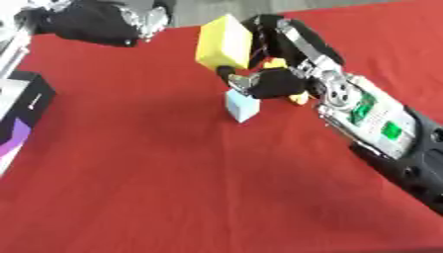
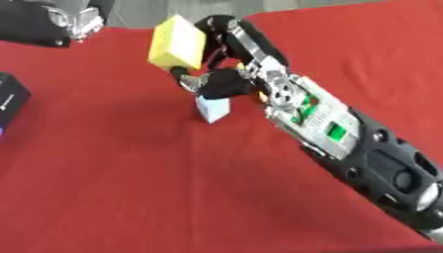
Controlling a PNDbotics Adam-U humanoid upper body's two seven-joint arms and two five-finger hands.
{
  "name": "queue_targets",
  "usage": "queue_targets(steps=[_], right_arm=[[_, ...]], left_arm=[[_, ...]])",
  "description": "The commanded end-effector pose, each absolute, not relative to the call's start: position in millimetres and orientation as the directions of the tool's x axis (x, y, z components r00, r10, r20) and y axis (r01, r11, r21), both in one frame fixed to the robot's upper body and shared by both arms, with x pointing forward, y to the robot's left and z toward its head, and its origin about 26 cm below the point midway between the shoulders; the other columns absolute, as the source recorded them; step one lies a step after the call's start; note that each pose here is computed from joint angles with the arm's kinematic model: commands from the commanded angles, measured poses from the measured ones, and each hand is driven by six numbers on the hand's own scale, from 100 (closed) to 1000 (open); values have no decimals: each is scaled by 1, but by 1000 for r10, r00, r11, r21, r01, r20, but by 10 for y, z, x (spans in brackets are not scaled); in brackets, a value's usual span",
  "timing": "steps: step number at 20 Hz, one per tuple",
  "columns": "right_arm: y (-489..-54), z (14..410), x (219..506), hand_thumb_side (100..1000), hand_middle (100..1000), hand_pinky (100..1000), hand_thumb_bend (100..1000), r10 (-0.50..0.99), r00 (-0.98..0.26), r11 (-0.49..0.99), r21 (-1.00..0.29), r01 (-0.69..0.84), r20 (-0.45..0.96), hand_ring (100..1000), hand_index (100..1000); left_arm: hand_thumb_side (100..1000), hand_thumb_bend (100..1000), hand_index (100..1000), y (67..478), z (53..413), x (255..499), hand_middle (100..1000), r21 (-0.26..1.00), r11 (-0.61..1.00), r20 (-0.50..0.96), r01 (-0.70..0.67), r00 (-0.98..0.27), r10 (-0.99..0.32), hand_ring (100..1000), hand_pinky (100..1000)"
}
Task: Pick up the objects with one hand, pass them to the other hand, and then place them into the box on the other side of the table.
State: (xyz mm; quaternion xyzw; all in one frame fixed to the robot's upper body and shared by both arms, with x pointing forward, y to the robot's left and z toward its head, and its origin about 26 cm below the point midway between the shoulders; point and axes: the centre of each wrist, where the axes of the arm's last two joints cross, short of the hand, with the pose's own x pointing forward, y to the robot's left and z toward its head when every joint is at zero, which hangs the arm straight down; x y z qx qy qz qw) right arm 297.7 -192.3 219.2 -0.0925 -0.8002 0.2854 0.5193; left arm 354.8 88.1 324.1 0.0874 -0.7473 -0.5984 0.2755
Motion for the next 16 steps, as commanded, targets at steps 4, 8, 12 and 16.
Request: queue_targets(steps=[4, 8, 12, 16], right_arm=[[-1917, 2268, 2969, 100, 485, 546, 100, 452, -472, 808, -572, -141, 756, 559, 441], [-1911, 2254, 2966, 100, 485, 546, 100, 454, -467, 807, -572, -146, 759, 558, 440], [-1900, 2235, 2961, 100, 484, 545, 100, 456, -465, 803, -576, -152, 758, 558, 440], [-1881, 2236, 2959, 100, 484, 545, 100, 456, -473, 795, -584, -165, 754, 557, 439]], left_arm=[[363, 245, 874, 827, 3231, 3579, 861, 979, 137, 197, 148, -852, -485, 878, 911], [480, 353, 871, 828, 3151, 3616, 869, 988, 49, 149, 143, -864, -481, 894, 916], [558, 432, 866, 832, 3120, 3632, 857, 992, -34, 91, 121, -881, -464, 893, 910], [547, 457, 864, 852, 3127, 3652, 848, 989, -93, 62, 116, -889, -453, 892, 908]])
